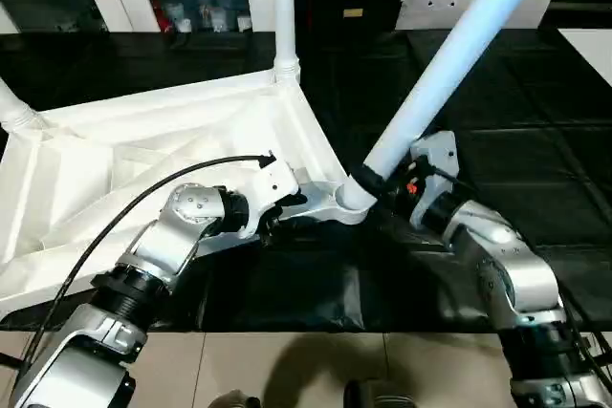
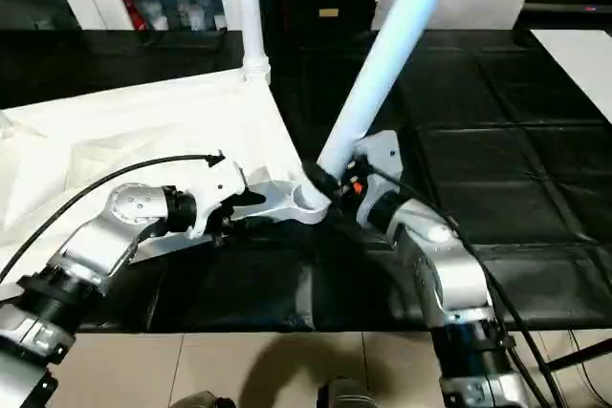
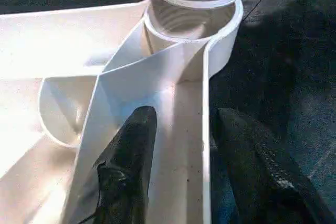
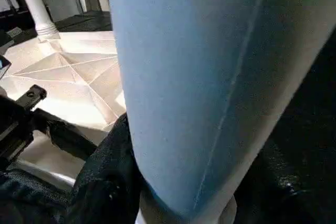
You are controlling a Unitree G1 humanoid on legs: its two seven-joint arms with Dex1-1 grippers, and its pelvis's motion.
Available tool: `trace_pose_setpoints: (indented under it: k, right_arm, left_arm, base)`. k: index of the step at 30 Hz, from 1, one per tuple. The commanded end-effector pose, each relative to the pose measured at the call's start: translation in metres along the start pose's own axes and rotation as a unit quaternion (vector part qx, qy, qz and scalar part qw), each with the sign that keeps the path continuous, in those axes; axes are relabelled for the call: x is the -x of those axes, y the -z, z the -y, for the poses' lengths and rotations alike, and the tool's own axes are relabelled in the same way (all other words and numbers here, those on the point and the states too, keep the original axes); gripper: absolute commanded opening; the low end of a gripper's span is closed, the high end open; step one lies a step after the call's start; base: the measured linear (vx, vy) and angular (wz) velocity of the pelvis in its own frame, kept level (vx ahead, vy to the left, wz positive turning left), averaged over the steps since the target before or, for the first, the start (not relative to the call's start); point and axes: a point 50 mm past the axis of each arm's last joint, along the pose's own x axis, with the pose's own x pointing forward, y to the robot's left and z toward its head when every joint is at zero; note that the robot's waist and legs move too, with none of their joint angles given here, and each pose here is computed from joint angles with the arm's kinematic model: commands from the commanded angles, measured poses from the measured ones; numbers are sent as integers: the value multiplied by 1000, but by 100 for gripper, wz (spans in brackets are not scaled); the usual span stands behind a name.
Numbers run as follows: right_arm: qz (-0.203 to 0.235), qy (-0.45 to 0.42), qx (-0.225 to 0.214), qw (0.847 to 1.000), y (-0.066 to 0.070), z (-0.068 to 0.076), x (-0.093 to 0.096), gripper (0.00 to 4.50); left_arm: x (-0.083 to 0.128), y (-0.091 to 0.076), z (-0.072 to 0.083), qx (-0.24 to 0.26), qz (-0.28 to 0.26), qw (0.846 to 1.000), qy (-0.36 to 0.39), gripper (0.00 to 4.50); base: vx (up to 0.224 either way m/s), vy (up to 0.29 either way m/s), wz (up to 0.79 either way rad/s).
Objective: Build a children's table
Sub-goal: Insert table leg to table base
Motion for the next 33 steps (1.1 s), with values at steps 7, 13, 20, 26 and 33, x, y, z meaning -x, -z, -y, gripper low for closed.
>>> trace_pose_setpoints:
  k: [7,13,20,26,33]
  right_arm:
    - [-13,-15,4,1000,2,-5,1,191]
    - [-20,-20,7,1000,4,-7,0,191]
    - [-34,-33,12,999,6,-9,-2,191]
    - [-76,-68,25,994,7,-11,-10,191]
    - [-125,-115,31,985,10,-16,-18,191]
  left_arm:
    - [2,13,0,21,-22,999,16,132]
    - [3,16,0,51,-28,998,7,85]
    - [6,21,2,54,-45,998,6,33]
    - [9,12,7,29,-3,999,45,2]
    - [16,9,16,-10,5,994,108,0]
  base:
    - [0,0,0]
    - [0,0,0]
    - [0,0,0]
    - [0,0,0]
    - [0,0,0]
